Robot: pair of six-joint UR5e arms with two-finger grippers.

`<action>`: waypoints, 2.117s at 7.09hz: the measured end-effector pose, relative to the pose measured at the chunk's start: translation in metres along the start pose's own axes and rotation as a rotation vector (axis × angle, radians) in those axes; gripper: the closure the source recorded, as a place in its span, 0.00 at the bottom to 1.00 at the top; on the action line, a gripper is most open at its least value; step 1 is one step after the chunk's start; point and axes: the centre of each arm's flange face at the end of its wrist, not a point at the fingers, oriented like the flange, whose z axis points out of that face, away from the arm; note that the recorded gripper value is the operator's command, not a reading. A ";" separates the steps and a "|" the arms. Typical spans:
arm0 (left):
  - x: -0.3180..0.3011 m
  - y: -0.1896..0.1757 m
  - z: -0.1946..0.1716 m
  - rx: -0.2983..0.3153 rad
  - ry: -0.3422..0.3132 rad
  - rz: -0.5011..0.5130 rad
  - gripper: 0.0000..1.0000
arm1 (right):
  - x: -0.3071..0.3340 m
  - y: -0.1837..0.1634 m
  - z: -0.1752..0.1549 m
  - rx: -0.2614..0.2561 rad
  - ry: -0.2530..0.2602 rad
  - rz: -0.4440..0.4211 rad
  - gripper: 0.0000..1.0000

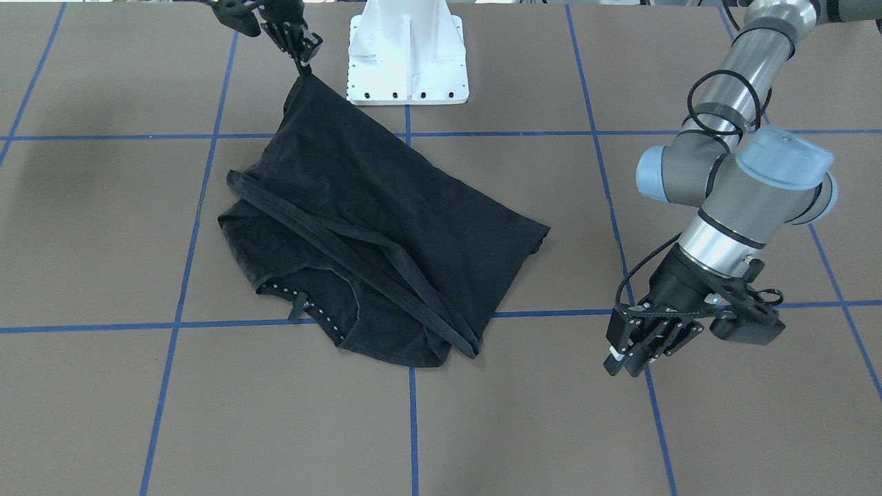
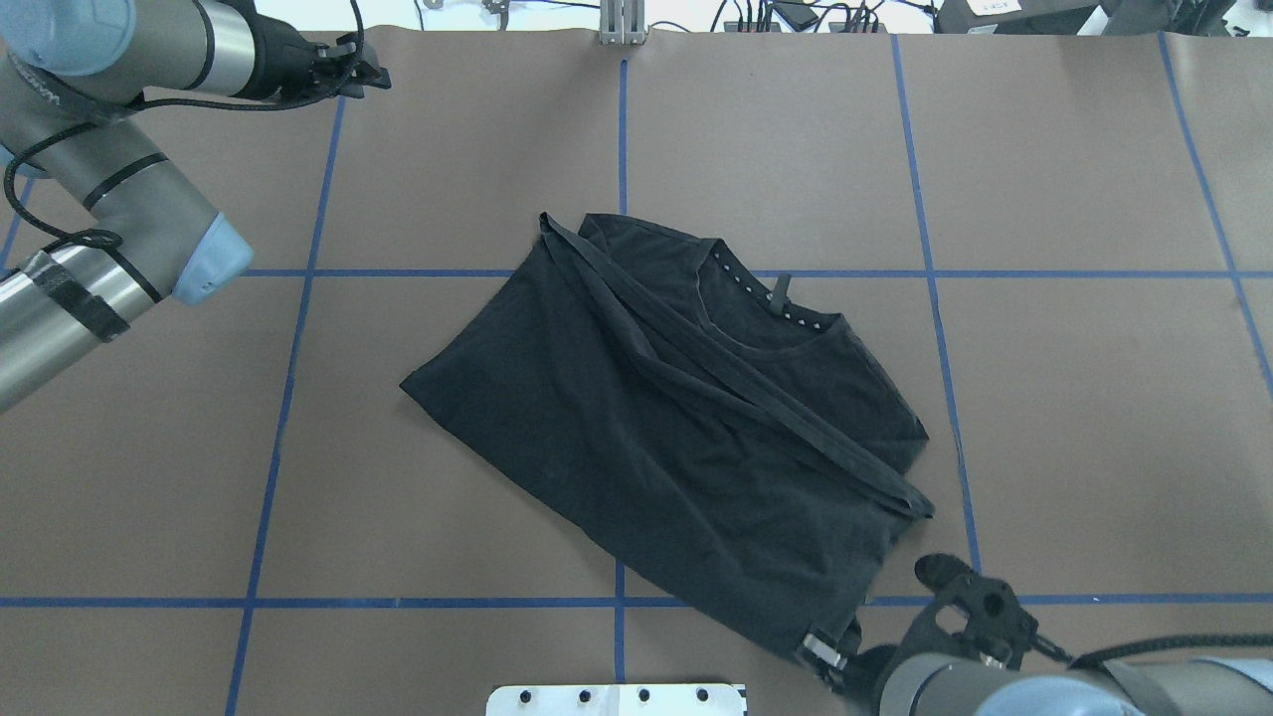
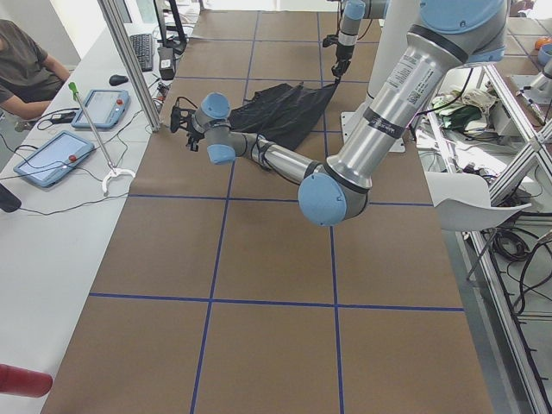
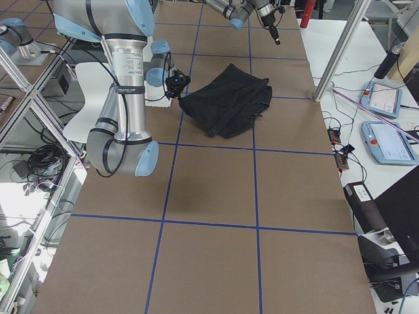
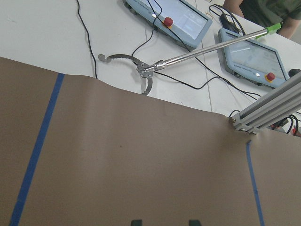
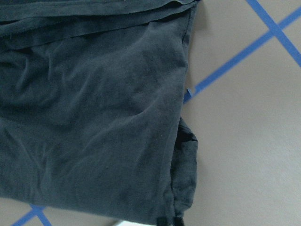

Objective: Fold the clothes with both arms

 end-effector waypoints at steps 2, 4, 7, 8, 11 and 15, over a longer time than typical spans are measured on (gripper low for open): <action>0.005 0.020 -0.024 -0.033 0.036 0.004 0.56 | 0.012 0.015 -0.013 -0.016 0.025 0.010 0.00; -0.003 0.076 -0.050 -0.082 0.016 -0.014 0.55 | -0.011 -0.022 -0.041 0.021 -0.053 0.063 0.00; -0.025 0.185 -0.043 -0.136 -0.052 -0.039 0.54 | -0.067 -0.097 -0.083 0.145 -0.210 0.038 0.00; -0.022 0.226 -0.029 -0.160 -0.069 -0.046 0.54 | -0.079 -0.119 -0.087 0.192 -0.228 0.037 0.00; -0.025 0.279 -0.011 -0.195 -0.100 -0.043 0.54 | -0.105 -0.151 -0.075 0.271 -0.225 0.059 0.00; -0.029 0.290 -0.004 -0.217 -0.112 -0.037 0.89 | -0.109 -0.155 -0.071 0.283 -0.219 0.067 0.00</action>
